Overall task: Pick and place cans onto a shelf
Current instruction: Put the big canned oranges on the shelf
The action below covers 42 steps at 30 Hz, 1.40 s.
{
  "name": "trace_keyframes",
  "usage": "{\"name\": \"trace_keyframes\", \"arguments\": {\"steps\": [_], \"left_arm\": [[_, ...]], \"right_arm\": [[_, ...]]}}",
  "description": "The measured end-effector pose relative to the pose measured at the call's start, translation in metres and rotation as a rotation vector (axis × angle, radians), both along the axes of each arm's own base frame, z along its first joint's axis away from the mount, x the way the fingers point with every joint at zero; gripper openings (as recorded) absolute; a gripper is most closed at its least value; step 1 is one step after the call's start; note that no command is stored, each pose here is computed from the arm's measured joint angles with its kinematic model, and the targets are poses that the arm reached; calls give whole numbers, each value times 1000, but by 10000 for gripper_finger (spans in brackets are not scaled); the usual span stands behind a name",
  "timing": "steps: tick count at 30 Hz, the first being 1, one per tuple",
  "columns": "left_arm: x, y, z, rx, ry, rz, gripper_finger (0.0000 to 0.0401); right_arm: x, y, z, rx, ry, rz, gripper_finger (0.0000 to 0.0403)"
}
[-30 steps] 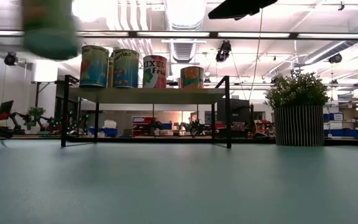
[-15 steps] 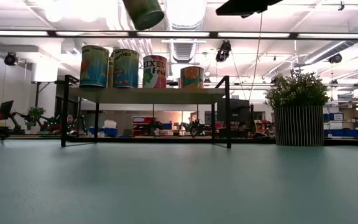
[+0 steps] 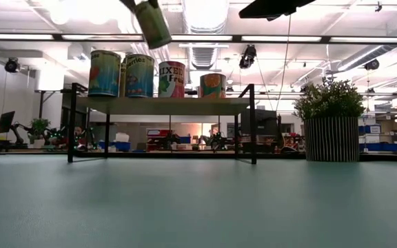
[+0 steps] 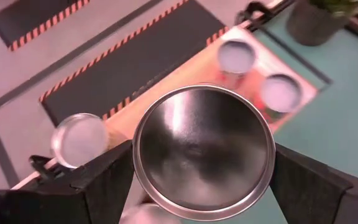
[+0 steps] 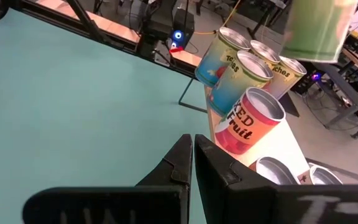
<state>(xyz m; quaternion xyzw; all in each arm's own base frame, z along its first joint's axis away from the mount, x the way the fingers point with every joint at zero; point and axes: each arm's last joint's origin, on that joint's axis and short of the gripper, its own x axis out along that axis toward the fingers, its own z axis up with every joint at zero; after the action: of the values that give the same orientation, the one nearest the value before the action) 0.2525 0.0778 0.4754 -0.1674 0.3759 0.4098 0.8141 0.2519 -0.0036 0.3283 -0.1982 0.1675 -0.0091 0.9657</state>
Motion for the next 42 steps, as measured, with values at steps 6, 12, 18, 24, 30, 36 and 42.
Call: {"name": "trace_keyframes", "arguments": {"steps": [6, 12, 18, 24, 30, 36, 42], "left_arm": [[0, 42, -9, -7, 53, 47, 311], [8, 75, -24, -76, 92, 34, 311], [19, 101, -44, -101, 178, 39, 311], [29, 112, -58, -138, 217, 15, 311], [35, 117, -67, -148, 247, 4, 311], [43, 127, -80, -169, 277, 13, 311], [49, 131, -89, -189, 298, 5, 311]], "right_arm": [[0, 0, 0, -2, 1, 0, 9], [0, -3, 0, -11, 1, -7, 9], [0, -10, -1, -8, 7, -37, 9], [-1, -18, -3, -7, 12, -69, 9], [-2, -25, -4, 1, 11, -100, 9], [-2, -28, -4, 2, 12, -112, 9], [-2, -28, -5, 2, 14, -112, 9]]}}
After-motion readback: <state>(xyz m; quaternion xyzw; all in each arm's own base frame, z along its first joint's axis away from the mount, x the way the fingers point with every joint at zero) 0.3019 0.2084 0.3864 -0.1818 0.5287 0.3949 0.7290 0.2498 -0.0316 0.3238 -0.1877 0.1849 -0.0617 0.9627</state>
